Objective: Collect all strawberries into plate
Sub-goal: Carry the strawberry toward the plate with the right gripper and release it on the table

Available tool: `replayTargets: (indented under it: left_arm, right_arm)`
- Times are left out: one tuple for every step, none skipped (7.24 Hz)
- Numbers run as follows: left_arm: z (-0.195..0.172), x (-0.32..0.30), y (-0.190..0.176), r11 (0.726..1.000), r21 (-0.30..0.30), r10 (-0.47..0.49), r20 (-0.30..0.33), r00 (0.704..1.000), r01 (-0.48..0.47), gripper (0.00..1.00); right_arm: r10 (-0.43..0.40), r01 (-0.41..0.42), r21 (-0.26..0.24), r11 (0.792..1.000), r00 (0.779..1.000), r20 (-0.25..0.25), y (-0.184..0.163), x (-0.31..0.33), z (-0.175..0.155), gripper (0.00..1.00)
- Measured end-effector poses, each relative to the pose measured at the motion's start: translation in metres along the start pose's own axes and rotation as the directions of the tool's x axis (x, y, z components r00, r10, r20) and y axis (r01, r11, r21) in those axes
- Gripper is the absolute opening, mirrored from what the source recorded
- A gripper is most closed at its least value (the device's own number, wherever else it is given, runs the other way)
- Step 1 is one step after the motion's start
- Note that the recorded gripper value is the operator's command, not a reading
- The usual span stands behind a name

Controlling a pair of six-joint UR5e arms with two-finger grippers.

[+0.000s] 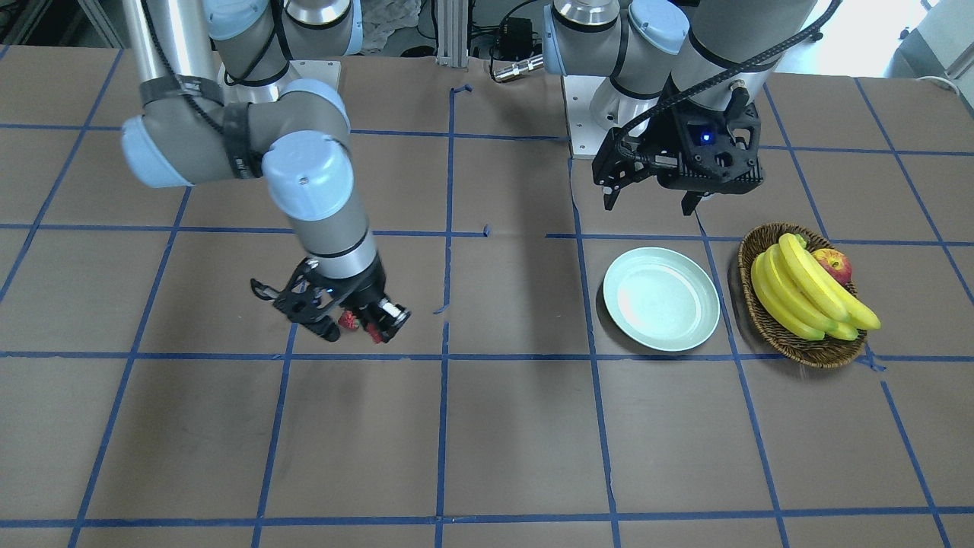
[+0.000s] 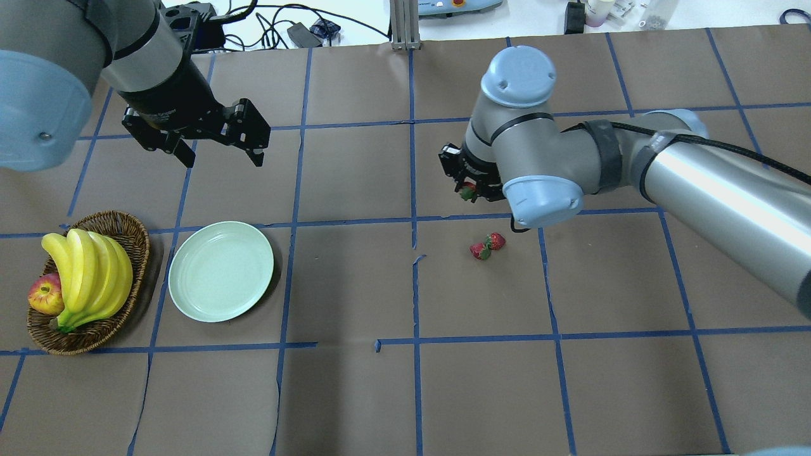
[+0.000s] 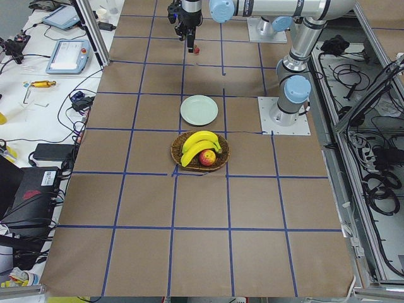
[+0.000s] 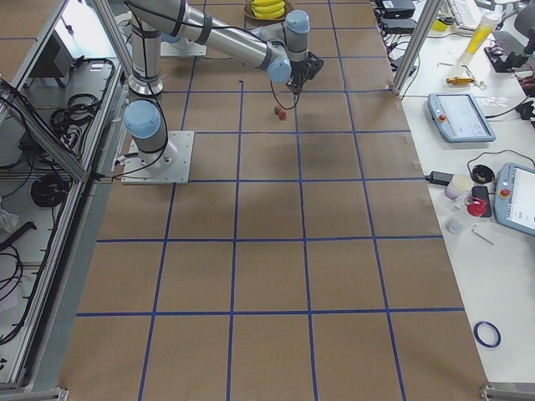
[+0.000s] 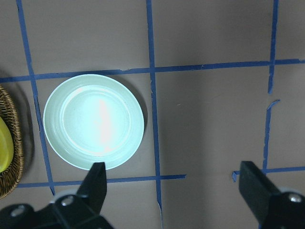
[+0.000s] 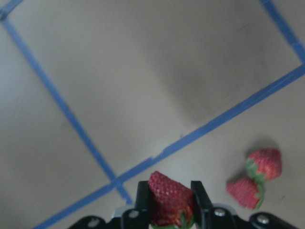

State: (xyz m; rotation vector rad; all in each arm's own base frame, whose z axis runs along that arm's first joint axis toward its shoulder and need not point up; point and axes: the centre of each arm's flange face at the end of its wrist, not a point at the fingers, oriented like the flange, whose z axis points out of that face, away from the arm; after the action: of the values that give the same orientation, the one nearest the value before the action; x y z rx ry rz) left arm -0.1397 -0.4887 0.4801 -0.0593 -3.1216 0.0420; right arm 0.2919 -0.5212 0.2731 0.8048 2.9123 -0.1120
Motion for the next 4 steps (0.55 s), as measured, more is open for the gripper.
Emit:
replayTargets:
  left_arm:
    - [-0.001, 0.000, 0.000, 1.000, 0.001, 0.001, 0.000, 1.000, -0.001, 1.00]
    - [-0.001, 0.000, 0.001, 1.000, 0.001, 0.001, 0.000, 1.000, -0.001, 1.00]
    - [-0.001, 0.000, 0.001, 1.000, 0.001, 0.000, 0.000, 1.000, 0.000, 1.00]
    - [-0.001, 0.000, 0.001, 1.000, 0.001, 0.000, 0.000, 1.000, 0.000, 1.00]
  right_arm:
    - [-0.090, 0.090, -0.013, 0.996, 0.996, -0.002, 0.047, -0.026, 0.002, 0.00]
    - [-0.167, 0.167, -0.041, 0.985, 0.986, -0.013, 0.092, -0.044, 0.016, 0.00]
    - [-0.227, 0.224, -0.075, 0.972, 0.973, -0.034, 0.128, -0.054, 0.039, 0.07]
    - [-0.264, 0.259, -0.095, 0.961, 0.963, -0.045, 0.151, -0.060, 0.064, 0.99]
